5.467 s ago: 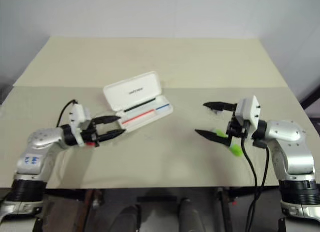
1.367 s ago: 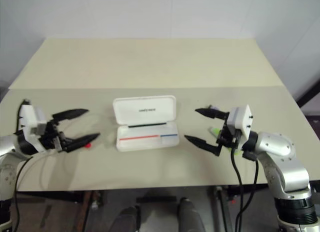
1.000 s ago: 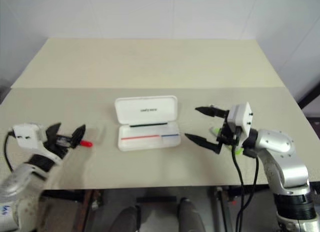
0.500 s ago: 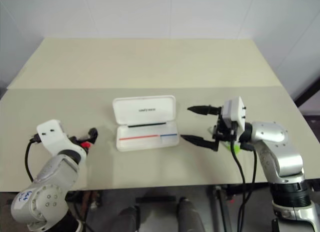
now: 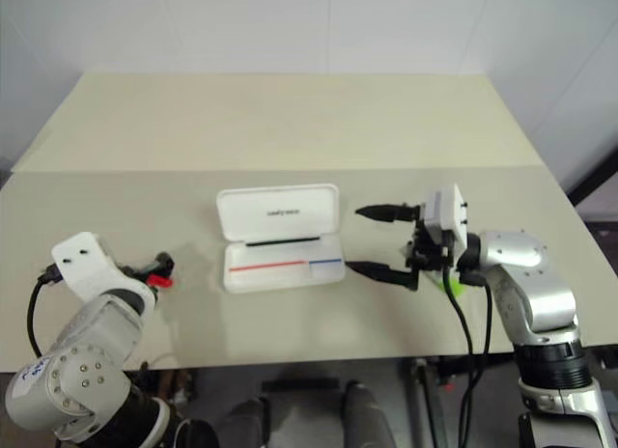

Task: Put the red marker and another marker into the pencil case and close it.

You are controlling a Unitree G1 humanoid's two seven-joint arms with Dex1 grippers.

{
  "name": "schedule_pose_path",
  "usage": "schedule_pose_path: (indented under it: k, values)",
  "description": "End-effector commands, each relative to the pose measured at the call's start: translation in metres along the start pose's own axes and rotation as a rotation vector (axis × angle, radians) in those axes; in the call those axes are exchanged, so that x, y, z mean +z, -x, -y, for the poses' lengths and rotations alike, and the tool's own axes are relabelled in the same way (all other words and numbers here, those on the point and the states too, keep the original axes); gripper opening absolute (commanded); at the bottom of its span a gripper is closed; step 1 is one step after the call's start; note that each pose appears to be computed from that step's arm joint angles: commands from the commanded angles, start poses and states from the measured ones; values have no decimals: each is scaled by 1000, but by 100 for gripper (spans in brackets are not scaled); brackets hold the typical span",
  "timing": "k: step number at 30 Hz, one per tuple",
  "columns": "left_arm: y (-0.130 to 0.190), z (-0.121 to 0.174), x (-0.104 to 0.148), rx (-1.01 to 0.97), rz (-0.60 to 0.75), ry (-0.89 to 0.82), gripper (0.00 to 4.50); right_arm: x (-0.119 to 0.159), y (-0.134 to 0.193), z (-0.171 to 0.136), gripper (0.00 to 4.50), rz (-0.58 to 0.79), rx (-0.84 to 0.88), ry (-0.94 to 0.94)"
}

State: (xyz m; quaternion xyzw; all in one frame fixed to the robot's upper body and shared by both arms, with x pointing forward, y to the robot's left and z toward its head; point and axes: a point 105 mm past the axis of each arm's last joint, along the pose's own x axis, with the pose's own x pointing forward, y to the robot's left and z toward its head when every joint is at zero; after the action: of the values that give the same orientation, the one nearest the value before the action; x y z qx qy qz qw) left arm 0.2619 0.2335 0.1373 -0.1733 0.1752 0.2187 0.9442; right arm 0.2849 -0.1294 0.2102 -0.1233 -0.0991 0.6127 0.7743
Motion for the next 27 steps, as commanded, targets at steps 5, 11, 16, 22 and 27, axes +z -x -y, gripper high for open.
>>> schedule_pose_path:
  k: [5,11,16,22,27]
  values:
    - [-5,-6,-10,30,-42,27,446,12,0,-2,450,22,14,36]
    - [-20,-7,-17,46,-83,33,446,15,-1,-1,450,32,4,43]
    - [-33,-2,-13,43,-90,45,446,16,-2,-3,450,44,-2,42]
    - [-37,7,-6,17,-75,65,353,17,-5,-3,450,62,-12,49]
    - [-33,1,-10,36,-82,68,182,17,-5,-3,450,64,-16,51]
